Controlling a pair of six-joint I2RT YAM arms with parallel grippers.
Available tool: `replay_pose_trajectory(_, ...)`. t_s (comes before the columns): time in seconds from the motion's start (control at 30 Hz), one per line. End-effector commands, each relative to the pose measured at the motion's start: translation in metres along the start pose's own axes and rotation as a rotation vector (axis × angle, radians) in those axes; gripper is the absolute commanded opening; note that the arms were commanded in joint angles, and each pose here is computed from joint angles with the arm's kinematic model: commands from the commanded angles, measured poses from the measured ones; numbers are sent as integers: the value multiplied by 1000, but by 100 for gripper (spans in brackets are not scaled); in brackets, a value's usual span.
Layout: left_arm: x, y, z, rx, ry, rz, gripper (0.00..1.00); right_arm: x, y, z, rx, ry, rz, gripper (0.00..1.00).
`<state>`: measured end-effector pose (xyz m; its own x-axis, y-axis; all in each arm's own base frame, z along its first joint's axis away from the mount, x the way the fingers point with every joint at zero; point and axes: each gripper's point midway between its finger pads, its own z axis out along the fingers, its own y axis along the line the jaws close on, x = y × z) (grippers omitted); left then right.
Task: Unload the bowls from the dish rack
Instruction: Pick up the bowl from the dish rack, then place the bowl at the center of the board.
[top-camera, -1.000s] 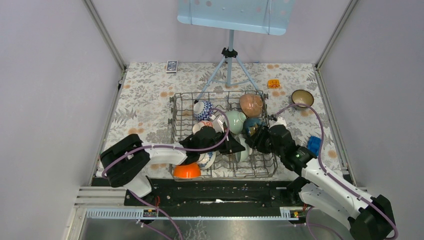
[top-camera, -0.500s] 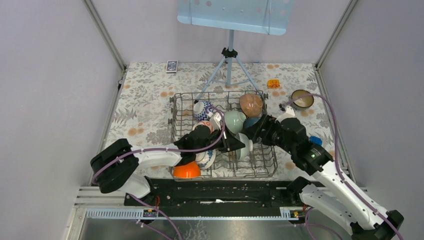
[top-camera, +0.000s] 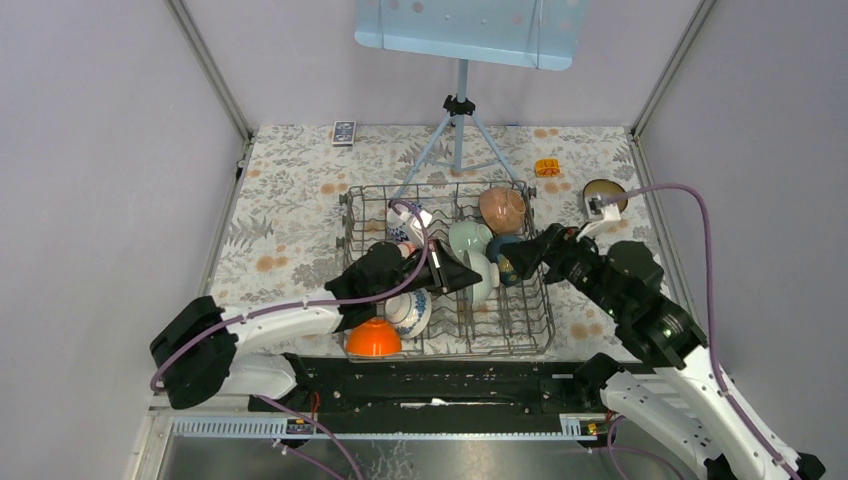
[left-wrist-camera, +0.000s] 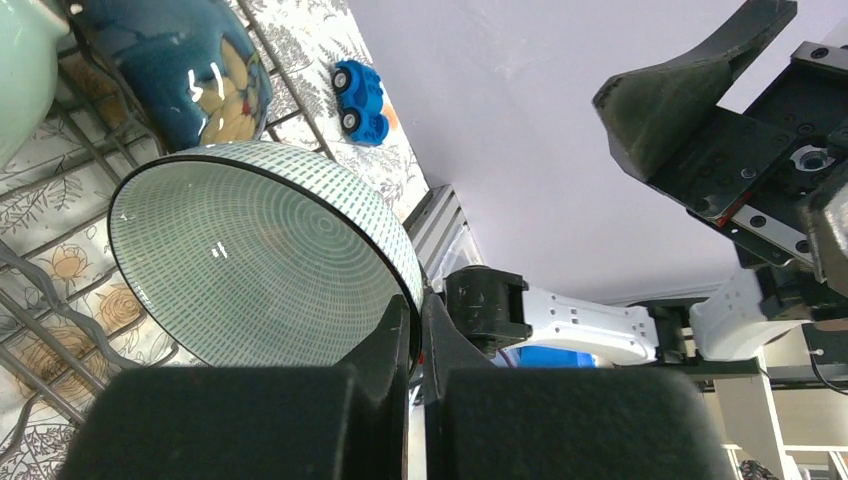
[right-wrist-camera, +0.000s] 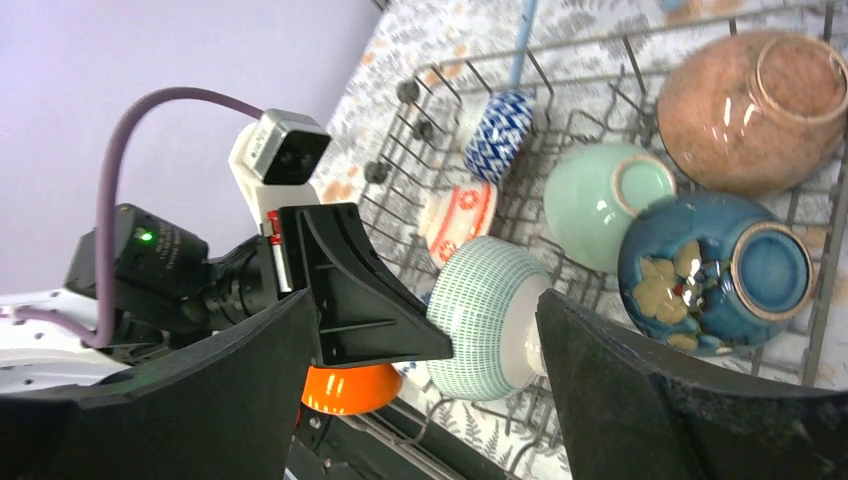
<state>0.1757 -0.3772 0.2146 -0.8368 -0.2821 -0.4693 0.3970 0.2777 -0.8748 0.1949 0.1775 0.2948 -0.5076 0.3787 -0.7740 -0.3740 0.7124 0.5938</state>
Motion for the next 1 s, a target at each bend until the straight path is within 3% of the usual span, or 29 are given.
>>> replay_pose_trajectory(0.0, -42, -70, -13, 175, -110, 95, 0, -30, 29, -16, -139, -140, -38, 88)
replay_pose_trajectory(0.47, -53, -106, -46, 266, -147, 211, 0, -30, 29, -18, -139, -139, -52, 89)
replay_pose_trajectory(0.83, -79, -92, -62, -87, -14, 667, 0, -29, 9, -11, 32, -32, -90, 87)
replay_pose_trajectory(0.97, -94, -97, -80, -149, -2, 862, 0, -29, -14, -9, 194, 10, -82, 87)
